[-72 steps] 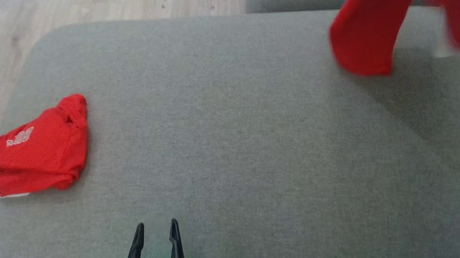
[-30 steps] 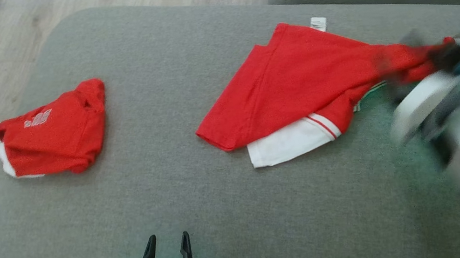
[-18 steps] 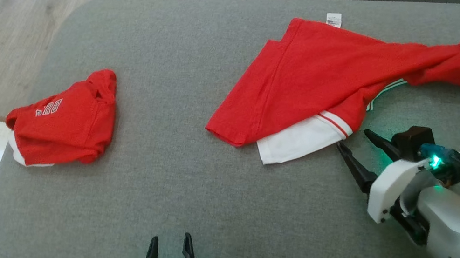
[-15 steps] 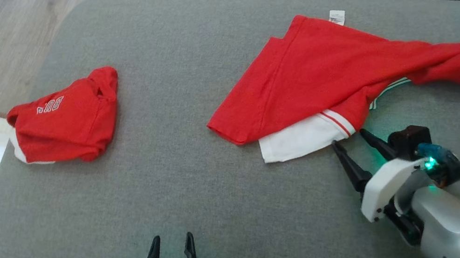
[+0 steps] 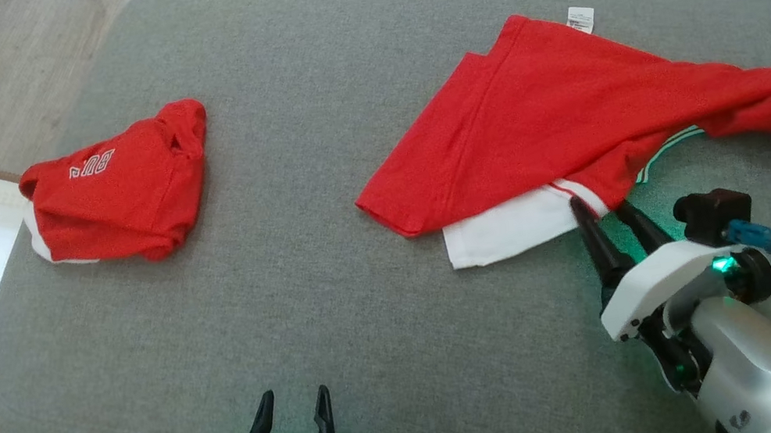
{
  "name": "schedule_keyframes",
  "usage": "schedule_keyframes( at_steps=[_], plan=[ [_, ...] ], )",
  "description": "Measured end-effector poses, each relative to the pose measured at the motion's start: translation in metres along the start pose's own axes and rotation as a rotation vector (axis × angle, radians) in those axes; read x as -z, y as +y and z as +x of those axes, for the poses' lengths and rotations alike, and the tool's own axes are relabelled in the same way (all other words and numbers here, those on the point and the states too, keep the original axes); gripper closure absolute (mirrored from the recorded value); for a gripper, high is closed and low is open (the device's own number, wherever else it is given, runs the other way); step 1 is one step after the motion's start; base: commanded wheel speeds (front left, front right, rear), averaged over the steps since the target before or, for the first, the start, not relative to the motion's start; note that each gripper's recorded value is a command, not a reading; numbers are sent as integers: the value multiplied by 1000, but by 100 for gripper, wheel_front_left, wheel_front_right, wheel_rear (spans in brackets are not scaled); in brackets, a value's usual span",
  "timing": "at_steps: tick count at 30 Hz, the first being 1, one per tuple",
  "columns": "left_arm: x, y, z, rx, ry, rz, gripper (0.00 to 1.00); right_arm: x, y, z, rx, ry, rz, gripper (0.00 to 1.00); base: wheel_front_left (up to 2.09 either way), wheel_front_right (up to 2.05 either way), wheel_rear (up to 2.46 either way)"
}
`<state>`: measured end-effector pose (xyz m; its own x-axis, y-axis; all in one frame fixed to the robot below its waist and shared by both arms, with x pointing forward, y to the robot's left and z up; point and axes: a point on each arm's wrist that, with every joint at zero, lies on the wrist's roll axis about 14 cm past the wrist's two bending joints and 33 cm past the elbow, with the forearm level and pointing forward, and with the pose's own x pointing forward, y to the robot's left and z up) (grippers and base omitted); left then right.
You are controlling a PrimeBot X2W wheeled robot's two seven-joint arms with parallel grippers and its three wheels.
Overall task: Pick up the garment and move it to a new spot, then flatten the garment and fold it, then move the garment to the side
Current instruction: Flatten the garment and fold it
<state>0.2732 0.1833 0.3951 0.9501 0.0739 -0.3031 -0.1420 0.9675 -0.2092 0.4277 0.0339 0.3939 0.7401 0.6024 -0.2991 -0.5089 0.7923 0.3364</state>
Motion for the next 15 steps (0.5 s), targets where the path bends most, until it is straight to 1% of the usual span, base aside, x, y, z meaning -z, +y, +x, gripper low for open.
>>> schedule_keyframes(
  at_steps=[1,6,10,11,13,15],
  plan=[
    [1,0,1,2,3,1,0,1,-1,0,4,0,6,100,0,0,0],
    [1,-4,4,11,7,7,0,4,-7,-4,23,8,3,100,0,0,0],
    [-2,-11,8,40,-1,11,0,-10,-29,-17,86,-42,28,100,0,0,0],
    [-2,-11,8,40,-1,11,0,-10,-29,-17,86,-42,28,100,0,0,0],
    [-4,-16,11,59,-8,14,0,-11,-46,-32,135,-62,47,100,0,0,0],
    [-7,-21,14,78,-15,17,0,-6,-65,-52,189,-63,62,100,0,0,0]
  ],
)
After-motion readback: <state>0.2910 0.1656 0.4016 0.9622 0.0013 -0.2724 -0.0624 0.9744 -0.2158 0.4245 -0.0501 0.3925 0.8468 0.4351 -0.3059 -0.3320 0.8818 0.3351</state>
